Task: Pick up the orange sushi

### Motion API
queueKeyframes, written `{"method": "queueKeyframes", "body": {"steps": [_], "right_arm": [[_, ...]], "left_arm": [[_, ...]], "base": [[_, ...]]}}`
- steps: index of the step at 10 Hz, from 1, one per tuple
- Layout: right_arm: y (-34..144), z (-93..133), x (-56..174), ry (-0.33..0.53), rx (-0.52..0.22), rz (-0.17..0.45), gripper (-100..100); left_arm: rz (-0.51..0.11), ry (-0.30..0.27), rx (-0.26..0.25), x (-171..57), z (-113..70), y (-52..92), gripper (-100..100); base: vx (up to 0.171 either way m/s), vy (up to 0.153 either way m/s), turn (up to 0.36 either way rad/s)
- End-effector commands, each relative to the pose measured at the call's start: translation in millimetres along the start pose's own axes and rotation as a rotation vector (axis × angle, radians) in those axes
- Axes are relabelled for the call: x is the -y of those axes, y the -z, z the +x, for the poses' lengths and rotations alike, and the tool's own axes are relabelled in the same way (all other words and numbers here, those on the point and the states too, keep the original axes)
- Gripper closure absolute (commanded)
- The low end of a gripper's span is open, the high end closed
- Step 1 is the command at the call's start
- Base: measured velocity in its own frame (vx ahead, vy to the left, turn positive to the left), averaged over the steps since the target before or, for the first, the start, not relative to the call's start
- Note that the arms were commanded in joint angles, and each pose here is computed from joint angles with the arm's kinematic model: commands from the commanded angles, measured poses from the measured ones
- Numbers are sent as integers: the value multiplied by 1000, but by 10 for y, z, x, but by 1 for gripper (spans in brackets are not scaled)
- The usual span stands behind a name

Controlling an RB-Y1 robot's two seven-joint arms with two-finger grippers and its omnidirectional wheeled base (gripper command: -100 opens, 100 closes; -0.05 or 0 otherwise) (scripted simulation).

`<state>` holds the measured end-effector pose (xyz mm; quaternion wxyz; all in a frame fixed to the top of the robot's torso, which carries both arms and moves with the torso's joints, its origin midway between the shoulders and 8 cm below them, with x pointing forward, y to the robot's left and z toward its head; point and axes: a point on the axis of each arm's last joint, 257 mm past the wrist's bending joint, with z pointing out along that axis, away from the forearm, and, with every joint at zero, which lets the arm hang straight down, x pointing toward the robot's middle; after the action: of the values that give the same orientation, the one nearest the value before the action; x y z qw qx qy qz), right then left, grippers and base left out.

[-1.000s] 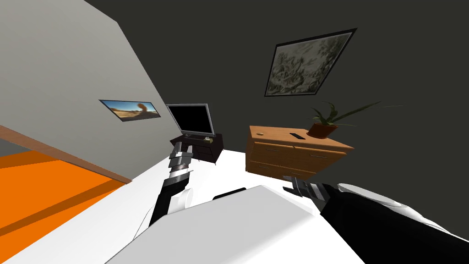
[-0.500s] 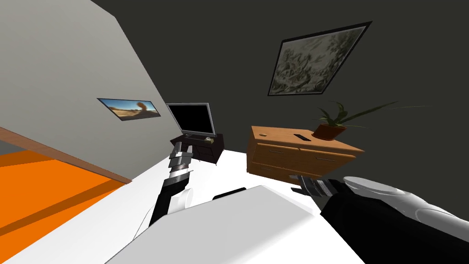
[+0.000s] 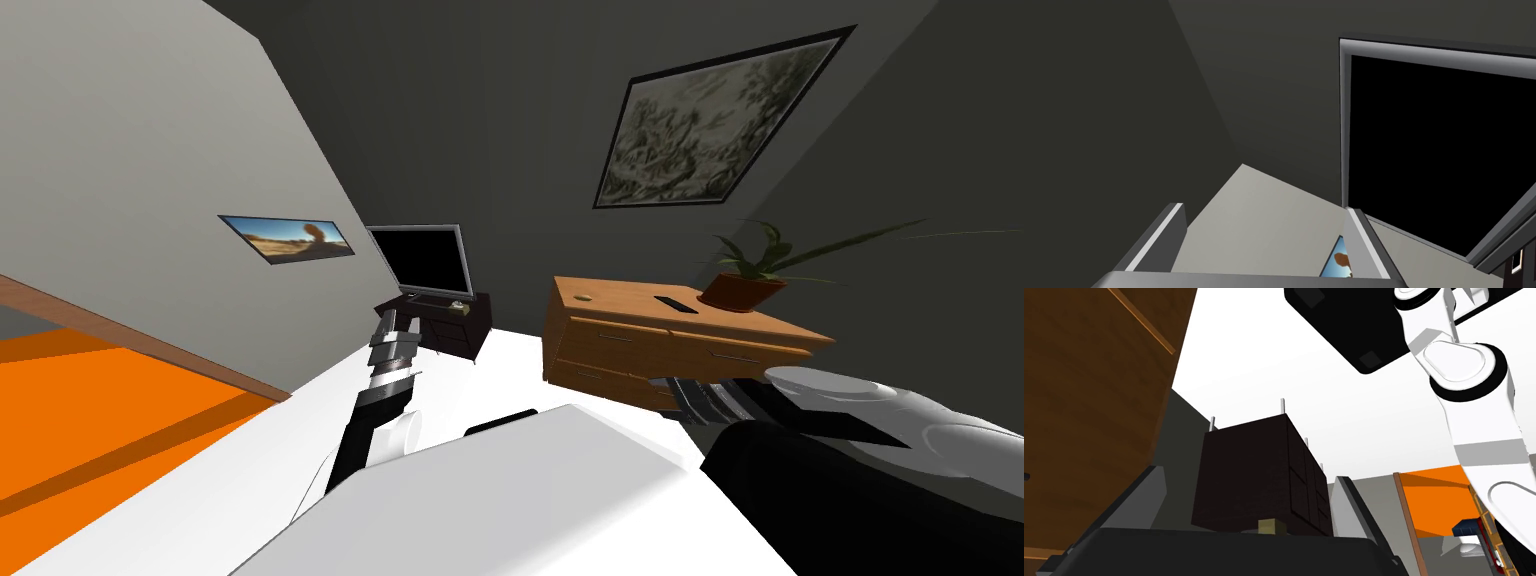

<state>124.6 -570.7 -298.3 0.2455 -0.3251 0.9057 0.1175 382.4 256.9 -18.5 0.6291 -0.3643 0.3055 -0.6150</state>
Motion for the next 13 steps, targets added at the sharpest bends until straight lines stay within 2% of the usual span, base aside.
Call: {"method": "queueKeyframes", "body": {"steps": [1, 2, 3, 4, 5, 6, 7, 8, 9, 10, 11, 12, 13], "right_arm": [[185, 73, 141, 51, -64, 0, -100], [253, 118, 206, 48, -83, 15, -100], [438, 193, 328, 80, -137, 25, -100], [476, 161, 377, 95, -151, 24, -100], [662, 209, 499, 126, -203, 34, -100], [689, 174, 537, 139, -214, 33, -100], [848, 176, 644, 174, -260, 36, -100], [885, 165, 682, 180, -270, 40, -100], [1057, 147, 804, 215, -318, 47, -100], [1061, 133, 815, 218, -319, 47, -100], [1217, 100, 924, 252, -364, 52, -100], [1217, 98, 926, 253, -364, 52, -100], [1349, 56, 1020, 284, -402, 55, -100]], "left_arm": [[0, 0, 0, 0, 0, 0, 0], [0, 0, 0, 0, 0, 0, 0], [0, 0, 0, 0, 0, 0, 0], [0, 0, 0, 0, 0, 0, 0], [0, 0, 0, 0, 0, 0, 0], [0, 0, 0, -1, 0, 1, 0], [0, 0, 0, 0, 0, 0, 0], [0, 0, 0, 0, 0, 0, 0], [0, 0, 0, 0, 0, 0, 0], [0, 0, 0, 0, 0, 0, 0], [0, 0, 0, 0, 0, 0, 0], [0, 0, 0, 0, 0, 0, 0], [0, 0, 0, 0, 0, 0, 0]], "base": [[89, 43, 72], [91, 21, 28], [107, 11, 74], [116, 22, 32], [178, 40, 79], [147, 36, 33], [133, 32, 85], [103, 15, 44], [144, 17, 64], [127, 11, 54], [131, 13, 113], [112, 2, 52], [145, -4, 96]]}}
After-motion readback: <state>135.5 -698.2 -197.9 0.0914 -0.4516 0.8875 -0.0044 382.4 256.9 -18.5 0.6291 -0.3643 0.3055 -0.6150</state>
